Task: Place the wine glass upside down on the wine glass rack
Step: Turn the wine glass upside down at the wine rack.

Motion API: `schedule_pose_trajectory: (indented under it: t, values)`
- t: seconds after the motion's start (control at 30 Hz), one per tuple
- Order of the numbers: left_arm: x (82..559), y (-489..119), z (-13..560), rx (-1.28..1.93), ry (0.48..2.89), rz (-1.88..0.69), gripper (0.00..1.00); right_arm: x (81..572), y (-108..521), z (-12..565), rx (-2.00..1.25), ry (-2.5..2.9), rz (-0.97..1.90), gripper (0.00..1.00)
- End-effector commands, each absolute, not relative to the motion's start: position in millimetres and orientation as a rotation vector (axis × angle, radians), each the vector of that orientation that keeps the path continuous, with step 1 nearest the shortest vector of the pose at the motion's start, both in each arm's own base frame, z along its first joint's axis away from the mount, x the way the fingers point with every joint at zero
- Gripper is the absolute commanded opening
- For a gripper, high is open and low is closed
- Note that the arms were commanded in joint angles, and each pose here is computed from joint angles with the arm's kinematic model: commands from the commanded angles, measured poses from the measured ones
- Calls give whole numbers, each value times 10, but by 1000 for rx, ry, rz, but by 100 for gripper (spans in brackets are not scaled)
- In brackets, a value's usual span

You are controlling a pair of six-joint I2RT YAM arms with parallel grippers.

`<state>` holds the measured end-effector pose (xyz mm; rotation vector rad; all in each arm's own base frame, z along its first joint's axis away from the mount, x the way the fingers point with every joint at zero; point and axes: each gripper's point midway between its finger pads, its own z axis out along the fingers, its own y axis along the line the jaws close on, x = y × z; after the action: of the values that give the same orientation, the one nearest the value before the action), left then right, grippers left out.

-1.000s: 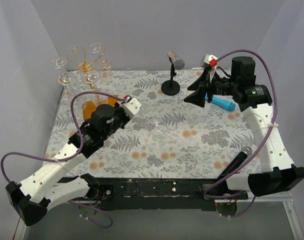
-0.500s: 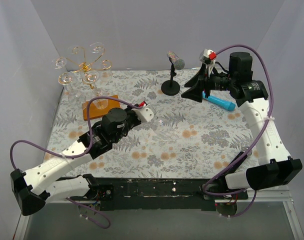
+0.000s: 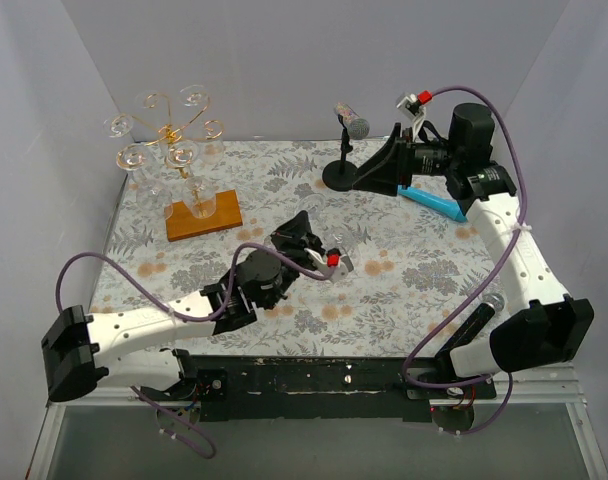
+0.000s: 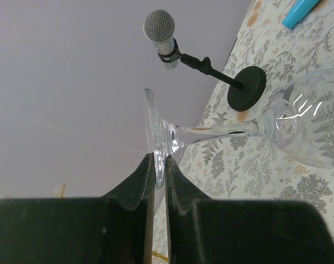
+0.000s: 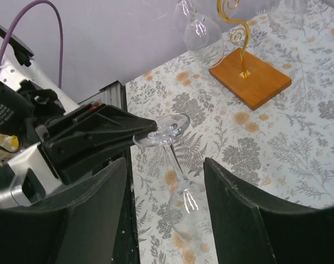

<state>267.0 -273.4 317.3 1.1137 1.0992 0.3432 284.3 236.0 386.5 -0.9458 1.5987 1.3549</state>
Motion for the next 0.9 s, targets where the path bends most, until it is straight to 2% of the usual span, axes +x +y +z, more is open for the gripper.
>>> schedule_pose_trajectory:
  t: [0.0, 0.13, 0.6, 0.87]
  values:
    - [2634, -2707, 3657, 965, 919, 497, 0, 2744, 2410, 4071, -877, 1543, 1458, 66]
    - [2614, -2759, 3654, 963, 886, 535, 0, 2812, 2407, 3950, -769, 1610, 1459, 66]
    - [2606, -2560, 3676, 1031, 945, 578, 0, 2918, 2388, 3833, -724, 1650, 1402, 65]
    - [2813, -2316, 3838, 1022, 1004, 627, 0, 2906, 2351, 3844, -741, 1626, 1369, 65]
